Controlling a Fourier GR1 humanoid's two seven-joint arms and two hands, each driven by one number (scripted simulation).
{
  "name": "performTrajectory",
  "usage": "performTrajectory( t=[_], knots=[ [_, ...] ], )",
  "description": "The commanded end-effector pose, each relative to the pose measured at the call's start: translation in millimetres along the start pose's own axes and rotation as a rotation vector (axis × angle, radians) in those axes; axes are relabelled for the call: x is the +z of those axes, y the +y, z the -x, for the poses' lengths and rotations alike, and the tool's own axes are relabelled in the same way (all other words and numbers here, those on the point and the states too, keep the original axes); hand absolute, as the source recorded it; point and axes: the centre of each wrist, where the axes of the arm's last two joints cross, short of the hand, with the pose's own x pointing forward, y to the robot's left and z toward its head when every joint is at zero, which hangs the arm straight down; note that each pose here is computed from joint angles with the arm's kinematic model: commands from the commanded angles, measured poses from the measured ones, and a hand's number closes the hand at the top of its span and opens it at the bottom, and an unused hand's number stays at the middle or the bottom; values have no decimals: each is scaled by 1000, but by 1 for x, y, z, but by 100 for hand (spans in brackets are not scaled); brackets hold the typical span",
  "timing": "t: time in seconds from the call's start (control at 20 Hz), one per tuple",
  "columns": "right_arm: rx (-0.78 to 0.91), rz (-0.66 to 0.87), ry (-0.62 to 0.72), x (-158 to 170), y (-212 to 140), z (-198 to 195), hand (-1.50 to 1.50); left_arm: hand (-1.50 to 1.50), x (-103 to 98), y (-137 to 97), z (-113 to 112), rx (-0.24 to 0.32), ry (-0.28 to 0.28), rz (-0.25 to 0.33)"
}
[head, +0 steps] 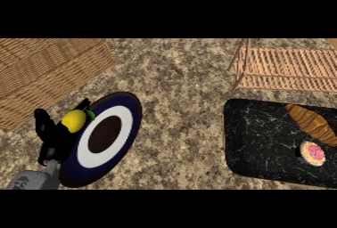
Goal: Pick the croissant from the tray and place it in the tiered shelf
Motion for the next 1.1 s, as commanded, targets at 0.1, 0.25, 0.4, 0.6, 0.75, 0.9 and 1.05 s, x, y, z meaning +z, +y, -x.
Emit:
performTrajectory(
  t=[0.1,0.25,0.4,0.6,0.75,0.9,1.05],
  knots=[
    [26,-276,-40,-8,-12,-24,-150,0,-6,-6,16,4,63,-26],
    [118,-304,13,-21,-12,-37,-150,0,-4,0,12,-3,69,-32],
    [197,-257,63,-43,-9,-39,-150,0,-1,7,16,-1,66,-37],
    [233,-232,75,-83,22,-43,-150,0,-2,10,22,25,74,-35],
    [314,-216,125,-89,30,-46,-150,0,-2,16,25,26,88,-47],
    [326,-258,173,-98,45,-40,-150,0,-5,1,15,36,87,-48],
    [389,-297,213,-108,50,-48,-150,0,-9,12,36,20,93,-45]
  ],
)
